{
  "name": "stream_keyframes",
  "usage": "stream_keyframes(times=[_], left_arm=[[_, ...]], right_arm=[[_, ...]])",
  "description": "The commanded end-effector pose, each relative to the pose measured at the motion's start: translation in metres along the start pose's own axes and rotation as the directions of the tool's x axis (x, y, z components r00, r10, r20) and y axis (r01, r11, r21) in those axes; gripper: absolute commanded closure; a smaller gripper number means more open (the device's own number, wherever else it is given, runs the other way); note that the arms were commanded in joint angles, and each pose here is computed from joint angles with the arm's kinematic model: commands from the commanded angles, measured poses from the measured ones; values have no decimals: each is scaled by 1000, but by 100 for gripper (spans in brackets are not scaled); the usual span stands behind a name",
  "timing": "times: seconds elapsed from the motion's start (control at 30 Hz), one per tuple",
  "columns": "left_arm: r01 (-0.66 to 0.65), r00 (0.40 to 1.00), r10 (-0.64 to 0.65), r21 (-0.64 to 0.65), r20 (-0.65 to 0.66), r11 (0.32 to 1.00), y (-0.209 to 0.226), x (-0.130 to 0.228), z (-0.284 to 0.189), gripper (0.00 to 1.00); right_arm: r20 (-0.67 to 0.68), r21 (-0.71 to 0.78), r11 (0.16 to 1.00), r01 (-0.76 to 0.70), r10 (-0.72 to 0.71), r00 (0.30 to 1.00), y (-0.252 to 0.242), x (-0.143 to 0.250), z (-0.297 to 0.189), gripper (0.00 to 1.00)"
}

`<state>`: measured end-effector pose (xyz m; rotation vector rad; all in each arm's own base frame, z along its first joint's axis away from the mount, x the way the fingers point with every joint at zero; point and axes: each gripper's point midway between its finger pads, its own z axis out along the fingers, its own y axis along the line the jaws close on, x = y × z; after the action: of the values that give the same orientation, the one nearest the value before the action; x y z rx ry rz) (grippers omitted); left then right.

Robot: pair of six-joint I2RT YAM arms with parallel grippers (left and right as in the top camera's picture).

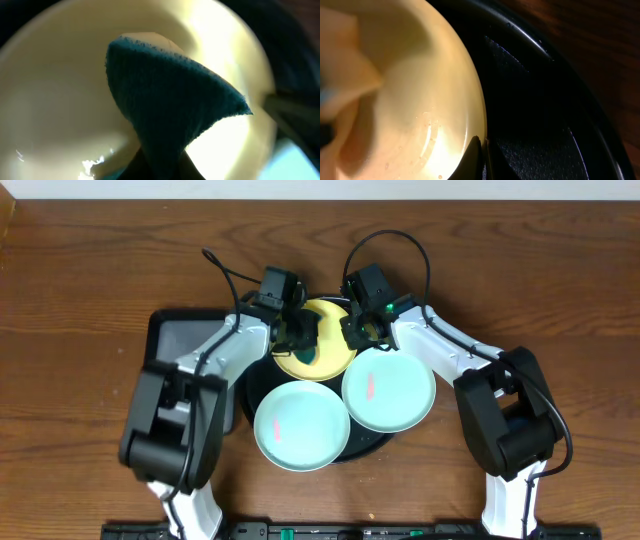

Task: Clean dirty plates on tray and stack at the side
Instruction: 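Scrub the yellow plate with the sponge while right gripper holds rim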

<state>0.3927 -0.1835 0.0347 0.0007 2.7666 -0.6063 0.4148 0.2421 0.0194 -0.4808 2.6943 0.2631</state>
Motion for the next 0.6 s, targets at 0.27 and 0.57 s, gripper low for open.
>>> stream_keyframes(times=[0.27, 0.57], left_arm=[[-61, 961, 80, -82, 265, 995, -21, -39, -97, 92], [-30, 989, 50, -142, 142, 989, 6, -19, -49, 93]], right_arm=[[-25, -11, 1000, 9, -9, 1000, 7, 8, 7, 99], [-25, -11, 1000, 9, -9, 1000, 7, 8, 7, 99]])
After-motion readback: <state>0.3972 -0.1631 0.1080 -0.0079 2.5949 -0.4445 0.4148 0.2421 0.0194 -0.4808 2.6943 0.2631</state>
